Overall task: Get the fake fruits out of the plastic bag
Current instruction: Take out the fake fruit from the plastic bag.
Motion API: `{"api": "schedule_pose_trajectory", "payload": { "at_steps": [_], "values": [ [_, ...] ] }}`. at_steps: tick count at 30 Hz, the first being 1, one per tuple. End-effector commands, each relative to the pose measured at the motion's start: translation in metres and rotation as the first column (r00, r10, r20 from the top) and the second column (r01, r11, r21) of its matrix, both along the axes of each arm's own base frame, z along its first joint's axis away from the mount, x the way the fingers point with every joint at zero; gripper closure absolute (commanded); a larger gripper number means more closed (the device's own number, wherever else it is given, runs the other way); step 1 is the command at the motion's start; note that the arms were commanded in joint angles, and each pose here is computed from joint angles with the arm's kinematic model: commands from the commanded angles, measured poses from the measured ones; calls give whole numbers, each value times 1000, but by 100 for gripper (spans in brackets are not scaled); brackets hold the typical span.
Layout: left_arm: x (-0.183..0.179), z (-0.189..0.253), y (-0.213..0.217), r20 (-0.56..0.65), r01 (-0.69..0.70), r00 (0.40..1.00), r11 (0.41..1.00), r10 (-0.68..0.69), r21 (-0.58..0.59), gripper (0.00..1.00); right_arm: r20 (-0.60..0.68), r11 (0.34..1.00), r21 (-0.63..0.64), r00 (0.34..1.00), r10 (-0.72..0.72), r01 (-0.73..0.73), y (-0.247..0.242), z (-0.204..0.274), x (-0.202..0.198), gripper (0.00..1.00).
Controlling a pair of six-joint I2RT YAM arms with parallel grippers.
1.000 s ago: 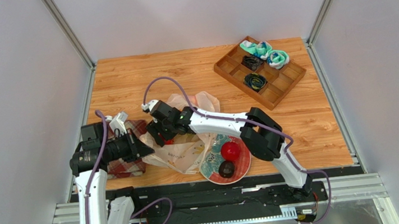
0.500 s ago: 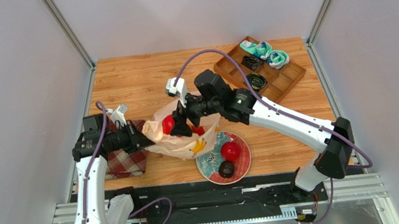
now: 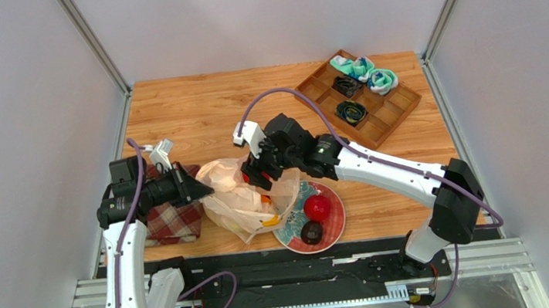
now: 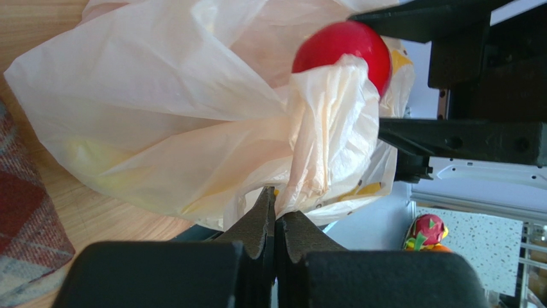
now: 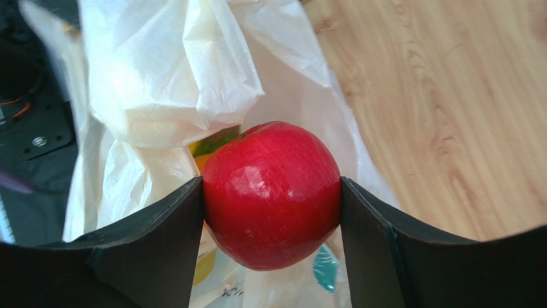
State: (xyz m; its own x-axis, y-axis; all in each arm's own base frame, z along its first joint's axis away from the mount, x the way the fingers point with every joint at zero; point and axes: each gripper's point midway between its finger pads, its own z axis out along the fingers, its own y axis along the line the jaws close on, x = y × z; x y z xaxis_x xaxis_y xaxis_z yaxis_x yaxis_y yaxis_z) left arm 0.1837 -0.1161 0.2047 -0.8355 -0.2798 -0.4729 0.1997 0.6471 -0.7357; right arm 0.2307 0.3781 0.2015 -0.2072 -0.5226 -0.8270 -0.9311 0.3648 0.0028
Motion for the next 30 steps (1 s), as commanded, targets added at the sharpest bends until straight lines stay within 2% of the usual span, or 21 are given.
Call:
{"api": "schedule_pose_trajectory", "payload": {
  "at_steps": [1, 3, 6, 7, 10, 12, 14, 19, 22, 23, 24, 27, 30],
  "values": [
    [15, 46, 0, 161, 13, 987, 1000, -12, -6, 100, 203, 987, 94, 968, -150, 134, 22, 54, 64, 61],
    [30, 74, 2, 257, 3, 966, 1000, -4, 6, 100, 239, 980, 112, 953, -185, 162, 27, 66, 84, 62],
    [55, 121, 9, 390, -27, 921, 999, 13, 31, 100, 327, 957, 173, 903, -279, 233, 30, 107, 128, 62],
    [64, 129, 15, 430, -52, 903, 996, 14, 76, 100, 357, 945, 219, 881, -310, 244, 33, 132, 143, 62],
    [93, 153, 42, 476, -150, 879, 961, 22, 233, 100, 392, 904, 305, 825, -407, 301, 11, 181, 180, 63],
    [96, 144, 54, 440, -178, 897, 941, 34, 289, 100, 395, 878, 333, 795, -461, 344, -15, 197, 202, 63],
    [99, 134, 60, 411, -174, 911, 933, 32, 314, 100, 380, 869, 365, 798, -467, 335, -32, 213, 208, 62],
    [101, 97, 56, 314, -146, 948, 949, 53, 279, 100, 259, 889, 395, 900, -351, 233, -47, 212, 186, 60],
    [101, 82, 46, 277, -106, 960, 970, 42, 219, 100, 120, 901, 399, 964, -237, 171, -44, 185, 154, 58],
    [100, 81, 42, 278, -89, 960, 977, 31, 196, 100, 96, 904, 412, 981, -166, 113, -39, 186, 133, 59],
    [97, 82, 35, 268, -63, 963, 986, 20, 152, 100, 42, 924, 365, 989, -139, 115, -35, 149, 123, 61],
    [94, 72, 30, 231, -42, 973, 992, 14, 117, 100, -18, 953, 296, 998, -66, 69, -27, 103, 86, 63],
    [88, 64, 31, 224, -47, 974, 990, 15, 137, 100, -89, 958, 278, 995, -48, 71, -32, 84, 62, 65]
  ]
}}
